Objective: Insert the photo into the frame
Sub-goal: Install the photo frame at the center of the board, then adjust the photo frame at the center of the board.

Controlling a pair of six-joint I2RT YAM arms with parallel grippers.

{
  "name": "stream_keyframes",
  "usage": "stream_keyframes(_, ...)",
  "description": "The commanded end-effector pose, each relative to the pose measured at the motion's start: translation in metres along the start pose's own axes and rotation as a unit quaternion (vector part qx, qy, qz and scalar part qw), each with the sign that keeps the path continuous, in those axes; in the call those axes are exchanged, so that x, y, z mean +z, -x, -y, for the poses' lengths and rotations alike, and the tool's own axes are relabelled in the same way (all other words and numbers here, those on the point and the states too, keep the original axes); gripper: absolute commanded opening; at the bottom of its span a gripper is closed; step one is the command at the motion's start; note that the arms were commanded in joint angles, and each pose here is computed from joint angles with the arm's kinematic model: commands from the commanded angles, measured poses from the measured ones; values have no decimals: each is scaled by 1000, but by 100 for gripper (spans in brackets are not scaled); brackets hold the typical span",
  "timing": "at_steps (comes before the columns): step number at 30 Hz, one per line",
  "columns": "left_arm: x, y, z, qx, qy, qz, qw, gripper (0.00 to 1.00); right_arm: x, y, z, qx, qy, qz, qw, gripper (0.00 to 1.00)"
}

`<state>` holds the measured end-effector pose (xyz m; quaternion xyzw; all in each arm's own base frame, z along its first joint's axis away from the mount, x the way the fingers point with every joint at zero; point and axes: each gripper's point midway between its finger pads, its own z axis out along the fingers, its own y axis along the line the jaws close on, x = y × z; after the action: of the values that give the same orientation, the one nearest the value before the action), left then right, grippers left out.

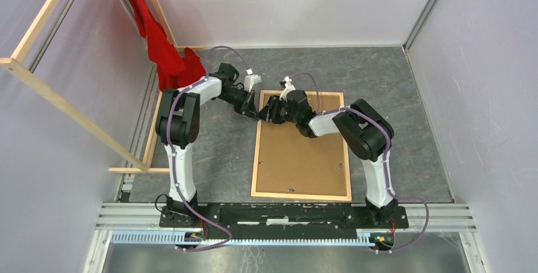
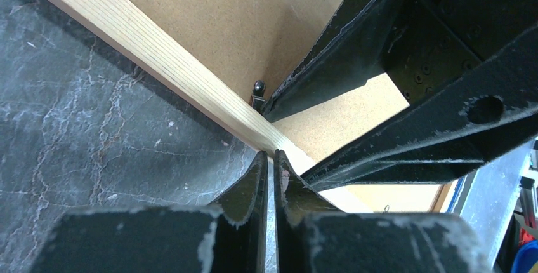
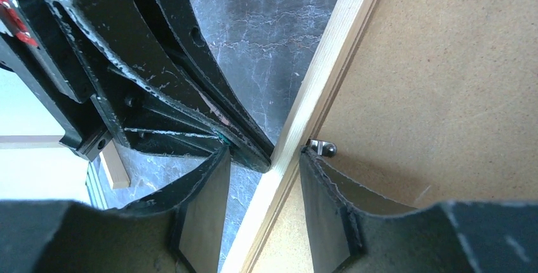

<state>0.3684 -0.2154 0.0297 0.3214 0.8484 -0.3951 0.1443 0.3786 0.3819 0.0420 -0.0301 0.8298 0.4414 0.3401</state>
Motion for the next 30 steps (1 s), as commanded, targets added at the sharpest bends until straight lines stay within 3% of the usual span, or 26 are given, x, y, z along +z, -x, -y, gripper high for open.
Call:
stream_keyframes(1,-2,-2,-20,36,57,-17,998,9,-11,18,-1,-20,-20,23,999,53)
stream_keyframes(7,-29,8,-22,56,88,-13,994,24,-66,76,-14,-60,-46,76,994,70)
stream_keyframes(12,-44,-12,-21,105,131,-52,984,39,-142,103,49,-60,-168,123,976,81)
stream_keyframes(21,-32,-82,16,217,161,-154,950,47,-261,94,168,7,-358,160,920,86)
stream_keyframes(25,-26,-93,30,234,154,-166,946,46,-250,85,180,28,-356,141,923,87)
stream_keyframes(30,-18,-108,40,239,143,-179,943,46,-212,88,176,59,-302,112,945,86)
